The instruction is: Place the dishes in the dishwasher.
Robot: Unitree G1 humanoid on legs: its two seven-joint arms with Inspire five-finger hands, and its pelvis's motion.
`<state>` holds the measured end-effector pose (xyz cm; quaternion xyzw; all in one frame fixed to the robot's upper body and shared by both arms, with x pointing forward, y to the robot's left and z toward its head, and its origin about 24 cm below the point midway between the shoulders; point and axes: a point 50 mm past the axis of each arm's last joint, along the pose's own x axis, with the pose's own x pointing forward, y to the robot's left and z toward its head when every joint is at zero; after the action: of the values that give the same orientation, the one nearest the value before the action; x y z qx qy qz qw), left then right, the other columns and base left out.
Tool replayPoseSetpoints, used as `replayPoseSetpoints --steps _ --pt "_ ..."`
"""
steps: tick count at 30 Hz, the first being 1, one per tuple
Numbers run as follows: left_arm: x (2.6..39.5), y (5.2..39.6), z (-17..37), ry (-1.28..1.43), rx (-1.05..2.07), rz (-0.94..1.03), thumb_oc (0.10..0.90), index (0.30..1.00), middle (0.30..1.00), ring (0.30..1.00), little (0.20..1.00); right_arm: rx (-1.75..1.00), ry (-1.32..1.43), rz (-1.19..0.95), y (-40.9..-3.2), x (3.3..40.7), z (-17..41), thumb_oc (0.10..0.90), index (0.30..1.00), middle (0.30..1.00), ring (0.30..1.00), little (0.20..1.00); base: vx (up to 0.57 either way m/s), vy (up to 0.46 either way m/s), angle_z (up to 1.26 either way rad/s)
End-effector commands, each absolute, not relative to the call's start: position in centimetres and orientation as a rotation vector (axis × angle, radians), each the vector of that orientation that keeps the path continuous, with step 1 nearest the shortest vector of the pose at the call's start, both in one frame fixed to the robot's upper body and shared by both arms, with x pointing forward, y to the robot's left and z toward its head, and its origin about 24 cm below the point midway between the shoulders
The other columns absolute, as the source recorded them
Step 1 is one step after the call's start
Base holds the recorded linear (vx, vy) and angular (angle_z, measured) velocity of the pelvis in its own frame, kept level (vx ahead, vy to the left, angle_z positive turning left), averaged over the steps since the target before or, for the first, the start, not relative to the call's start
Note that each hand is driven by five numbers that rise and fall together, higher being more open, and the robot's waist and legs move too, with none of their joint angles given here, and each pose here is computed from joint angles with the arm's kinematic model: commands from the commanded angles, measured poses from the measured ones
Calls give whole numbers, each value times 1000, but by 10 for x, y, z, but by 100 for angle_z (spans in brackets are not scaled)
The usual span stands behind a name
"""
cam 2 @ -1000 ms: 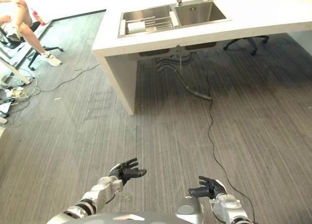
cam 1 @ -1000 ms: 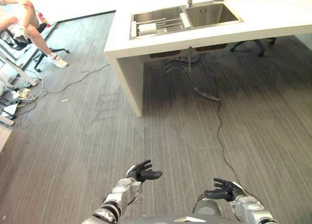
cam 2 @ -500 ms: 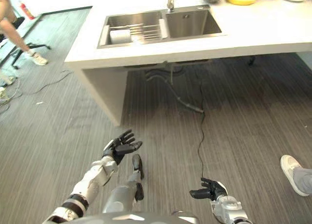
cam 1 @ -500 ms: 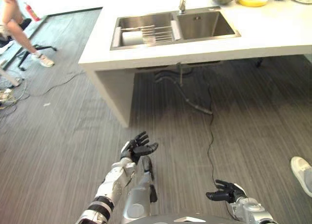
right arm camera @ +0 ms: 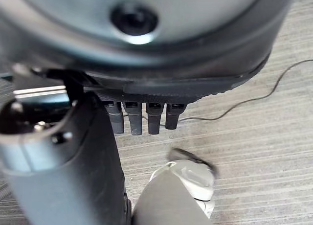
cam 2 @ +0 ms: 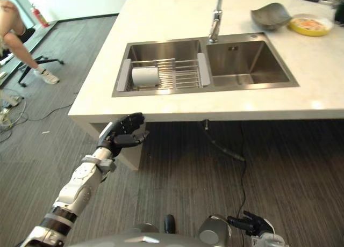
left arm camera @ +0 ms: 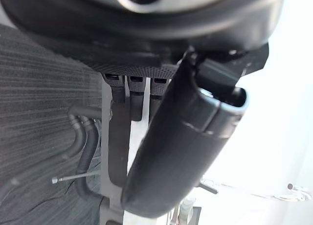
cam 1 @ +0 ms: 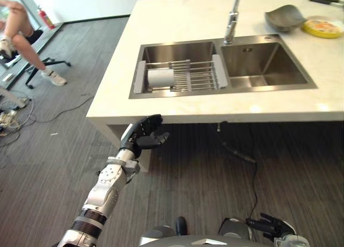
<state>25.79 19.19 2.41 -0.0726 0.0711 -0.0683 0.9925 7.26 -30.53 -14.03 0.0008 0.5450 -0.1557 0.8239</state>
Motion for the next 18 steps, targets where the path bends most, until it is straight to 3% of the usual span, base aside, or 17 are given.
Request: replayPoseSetpoints --steps 1,9,18 --pt "277 181 110 -323 -185 -207 800 900 900 900 900 1 1360 -286 -293 24 -153 800 900 900 900 900 221 -174 72" --pt "271 177 95 -261 -204 -232 800 900 900 900 900 -42 1336 -184 -287 33 -153 800 900 900 900 900 147 -247 43" --pt "273 180 142 -452 -134 -276 800 900 900 900 900 4 1288 -216 -285 39 -153 800 900 900 900 900 17 -121 16"
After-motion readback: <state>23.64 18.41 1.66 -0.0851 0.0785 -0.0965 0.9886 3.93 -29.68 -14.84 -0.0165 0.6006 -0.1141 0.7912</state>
